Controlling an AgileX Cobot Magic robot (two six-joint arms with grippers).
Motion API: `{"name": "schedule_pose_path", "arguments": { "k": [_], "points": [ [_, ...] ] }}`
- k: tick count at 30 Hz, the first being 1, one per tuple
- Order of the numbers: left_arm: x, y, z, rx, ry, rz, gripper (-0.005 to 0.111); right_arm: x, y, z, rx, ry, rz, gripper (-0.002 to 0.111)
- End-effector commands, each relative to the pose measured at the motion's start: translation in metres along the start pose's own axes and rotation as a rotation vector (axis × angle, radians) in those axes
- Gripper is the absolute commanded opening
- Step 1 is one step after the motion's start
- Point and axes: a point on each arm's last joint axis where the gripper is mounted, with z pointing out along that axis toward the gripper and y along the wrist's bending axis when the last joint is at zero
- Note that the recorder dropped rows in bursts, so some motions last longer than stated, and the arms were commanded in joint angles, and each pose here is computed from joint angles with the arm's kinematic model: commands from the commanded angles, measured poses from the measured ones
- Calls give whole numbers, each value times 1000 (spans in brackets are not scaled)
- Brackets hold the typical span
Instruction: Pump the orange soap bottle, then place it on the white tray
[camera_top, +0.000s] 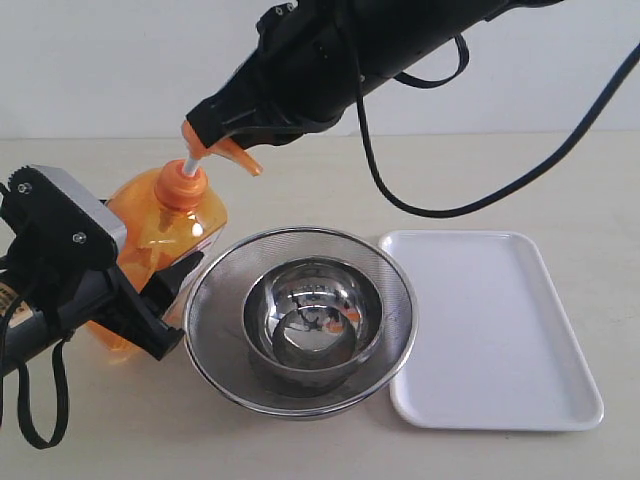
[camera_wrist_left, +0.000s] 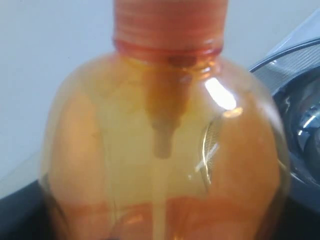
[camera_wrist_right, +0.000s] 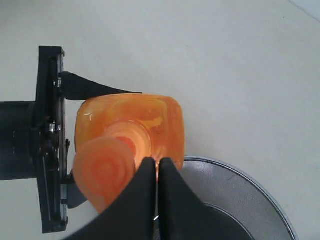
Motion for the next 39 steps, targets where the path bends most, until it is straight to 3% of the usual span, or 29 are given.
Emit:
{"name": "schedule_pose_path", "arguments": {
  "k": [1, 7, 12, 23, 39],
  "points": [
    [0, -1, 2, 18, 36, 45, 5, -2, -1, -14, 46, -13, -9, 0],
    [-1, 2, 4, -6, 47, 88, 5, -10, 1, -45, 109, -69, -5, 0],
    [-1, 2, 4, -9, 51, 84, 5, -15, 13, -59, 51, -112, 7, 0],
    [-1, 1, 4, -3, 53, 80, 5, -6, 19, -17, -29, -36, 2, 0],
    [-2, 1, 4, 6, 39, 65, 5, 0, 14, 0, -40, 2, 24, 0]
  ]
}}
